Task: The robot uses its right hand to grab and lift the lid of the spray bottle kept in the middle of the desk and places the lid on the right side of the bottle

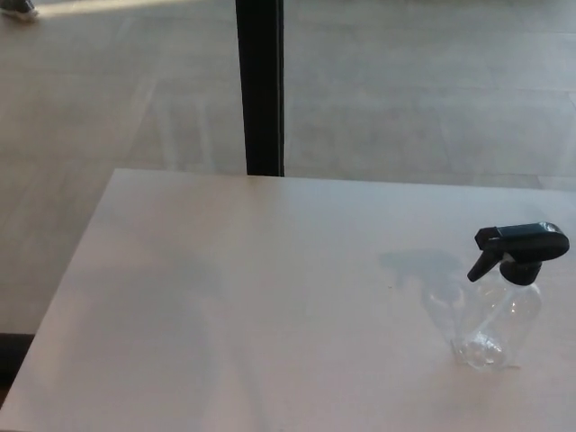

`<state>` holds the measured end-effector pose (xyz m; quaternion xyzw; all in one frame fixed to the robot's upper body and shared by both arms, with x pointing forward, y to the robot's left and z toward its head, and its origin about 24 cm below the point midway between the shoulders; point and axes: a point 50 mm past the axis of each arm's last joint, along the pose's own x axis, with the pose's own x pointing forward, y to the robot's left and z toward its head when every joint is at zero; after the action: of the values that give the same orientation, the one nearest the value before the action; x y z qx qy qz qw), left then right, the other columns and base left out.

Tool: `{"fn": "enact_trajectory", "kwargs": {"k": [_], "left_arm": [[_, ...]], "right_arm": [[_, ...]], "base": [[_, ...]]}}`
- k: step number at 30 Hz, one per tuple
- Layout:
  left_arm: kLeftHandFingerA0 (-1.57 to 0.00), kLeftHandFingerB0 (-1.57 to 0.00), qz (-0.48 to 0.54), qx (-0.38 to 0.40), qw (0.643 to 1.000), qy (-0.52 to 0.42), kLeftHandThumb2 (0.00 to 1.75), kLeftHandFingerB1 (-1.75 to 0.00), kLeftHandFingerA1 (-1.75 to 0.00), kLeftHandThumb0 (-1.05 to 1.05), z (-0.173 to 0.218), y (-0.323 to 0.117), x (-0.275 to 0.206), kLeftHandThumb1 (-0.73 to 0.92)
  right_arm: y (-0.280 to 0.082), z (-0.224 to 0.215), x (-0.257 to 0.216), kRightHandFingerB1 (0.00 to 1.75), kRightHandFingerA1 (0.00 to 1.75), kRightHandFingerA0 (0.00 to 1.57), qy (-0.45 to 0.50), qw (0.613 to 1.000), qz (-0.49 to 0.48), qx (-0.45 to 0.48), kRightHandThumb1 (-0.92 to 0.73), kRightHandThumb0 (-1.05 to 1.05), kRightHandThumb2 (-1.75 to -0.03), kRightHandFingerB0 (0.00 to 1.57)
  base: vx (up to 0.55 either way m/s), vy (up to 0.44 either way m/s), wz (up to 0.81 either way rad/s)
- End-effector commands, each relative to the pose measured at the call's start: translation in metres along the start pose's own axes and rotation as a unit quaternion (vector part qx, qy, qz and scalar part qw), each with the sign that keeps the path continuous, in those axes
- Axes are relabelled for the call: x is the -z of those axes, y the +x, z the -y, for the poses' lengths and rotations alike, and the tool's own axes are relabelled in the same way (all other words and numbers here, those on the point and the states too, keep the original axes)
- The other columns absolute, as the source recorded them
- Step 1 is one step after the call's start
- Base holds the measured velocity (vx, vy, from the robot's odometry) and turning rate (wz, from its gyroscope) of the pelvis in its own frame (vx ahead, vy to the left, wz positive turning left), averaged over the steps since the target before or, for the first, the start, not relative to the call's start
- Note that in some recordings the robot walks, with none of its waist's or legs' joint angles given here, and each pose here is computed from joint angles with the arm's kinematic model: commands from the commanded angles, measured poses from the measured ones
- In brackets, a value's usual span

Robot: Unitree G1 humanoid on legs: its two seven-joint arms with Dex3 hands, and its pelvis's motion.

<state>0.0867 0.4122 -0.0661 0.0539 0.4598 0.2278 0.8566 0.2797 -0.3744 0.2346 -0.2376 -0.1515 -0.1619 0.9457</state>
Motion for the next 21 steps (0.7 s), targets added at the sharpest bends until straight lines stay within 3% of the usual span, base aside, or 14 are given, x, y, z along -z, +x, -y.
{"fn": "enact_trajectory", "kwargs": {"k": [1,3,6,7,8,9,11,12,13,15,17,18,19,21], "left_arm": [[-0.52,-0.32,0.019,0.001,1.0,0.007,1.01,-0.52,-0.62,-0.74,-0.004,-0.001,-0.008,0.62],[-0.58,-0.4,0.021,0.0,1.0,0.009,0.63,-0.4,-0.51,-0.74,-0.003,0.0,-0.008,0.78],[-0.57,-0.4,0.013,0.001,1.0,0.015,0.64,-0.4,-0.49,-0.72,-0.004,-0.001,-0.005,0.78],[-0.56,-0.41,0.011,0.002,1.0,0.022,0.64,-0.4,-0.49,-0.73,-0.004,-0.001,-0.004,0.79],[-0.56,-0.39,0.01,0.002,1.0,0.023,0.64,-0.39,-0.48,-0.73,-0.003,-0.001,-0.003,0.78],[-0.56,-0.38,0.009,0.002,1.0,0.022,0.65,-0.38,-0.47,-0.74,-0.003,-0.001,-0.003,0.77],[-0.56,-0.38,0.008,0.001,1.0,0.021,0.65,-0.38,-0.47,-0.74,-0.002,-0.001,-0.002,0.77],[-0.59,-0.4,0.007,-0.002,1.0,0.019,0.64,-0.38,-0.48,-0.74,-0.002,-0.001,-0.002,0.77],[-0.59,-0.42,0.009,0.0,1.0,0.02,0.63,-0.39,-0.49,-0.75,-0.002,-0.001,-0.001,0.77],[-0.59,-0.4,0.007,-0.002,1.0,0.016,0.64,-0.39,-0.5,-0.74,-0.002,-0.001,-0.001,0.77],[-0.57,-0.4,0.011,0.003,1.0,0.025,0.63,-0.4,-0.49,-0.73,-0.002,-0.001,-0.002,0.79],[-0.51,-0.32,0.011,0.003,1.0,0.025,1.01,-0.52,-0.6,-0.73,-0.002,-0.001,-0.002,0.62],[-0.58,-0.4,0.009,0.001,1.0,0.019,0.63,-0.38,-0.46,-0.73,-0.002,-0.001,-0.002,0.77],[-0.57,-0.39,0.005,-0.002,1.0,0.007,0.64,-0.38,-0.46,-0.72,-0.002,-0.001,-0.001,0.77]], "right_arm": [[0.012,-0.076,-0.05,0.48,0.5,0.0,-0.191,0.937,0.055,-0.288,-0.33,-0.38,-0.95,0.0],[0.006,-0.091,-0.053,0.49,0.51,0.0,-0.215,0.919,0.053,-0.327,-0.35,-0.39,-0.96,0.0],[-0.002,-0.112,-0.05,0.48,0.52,0.02,-0.244,0.892,0.049,-0.377,-0.39,-0.37,-0.98,0.0],[-0.004,-0.116,-0.047,0.27,0.38,0.13,-0.245,0.887,0.048,-0.388,-0.65,-0.69,-0.59,0.2],[-0.007,-0.122,-0.043,0.48,0.52,0.03,-0.243,0.88,0.041,-0.405,-0.4,-0.36,-0.98,0.0],[-0.008,-0.125,-0.041,0.28,0.39,0.13,-0.241,0.877,0.037,-0.415,-0.64,-0.64,-0.61,0.2],[-0.009,-0.127,-0.039,0.28,0.39,0.13,-0.239,0.875,0.034,-0.42,-0.64,-0.64,-0.61,0.2],[-0.01,-0.13,-0.038,0.48,0.52,0.03,-0.246,0.87,0.033,-0.426,-0.41,-0.36,-0.98,0.0],[-0.012,-0.134,-0.037,0.28,0.39,0.14,-0.262,0.861,0.034,-0.435,-0.64,-0.62,-0.59,0.18],[-0.015,-0.142,-0.035,0.48,0.52,0.03,-0.292,0.839,0.026,-0.459,-0.42,-0.36,-0.99,0.0],[-0.016,-0.145,-0.032,0.27,0.38,0.19,-0.305,0.83,0.034,-0.466,-0.64,-0.65,-0.6,0.19],[-0.018,-0.148,-0.03,0.27,0.39,0.18,-0.314,0.822,0.041,-0.474,-0.64,-0.67,-0.59,0.22],[-0.019,-0.15,-0.03,0.28,0.4,0.17,-0.32,0.817,0.042,-0.478,-0.64,-0.67,-0.59,0.23],[-0.02,-0.152,-0.032,0.28,0.4,0.18,-0.333,0.809,0.05,-0.483,-0.64,-0.7,-0.59,0.25]], "base": [[0.0,0.0,0.07],[0.0,0.0,0.0],[0.0,0.0,0.0],[0.0,0.0,0.0],[0.0,0.0,0.0],[0.0,0.0,0.0],[0.0,0.0,0.0],[0.0,0.0,0.0],[0.0,0.0,0.0],[0.0,0.0,0.0],[0.0,0.0,0.0],[0.0,0.0,0.0],[0.0,0.0,0.0],[0.0,0.0,0.0]]}}
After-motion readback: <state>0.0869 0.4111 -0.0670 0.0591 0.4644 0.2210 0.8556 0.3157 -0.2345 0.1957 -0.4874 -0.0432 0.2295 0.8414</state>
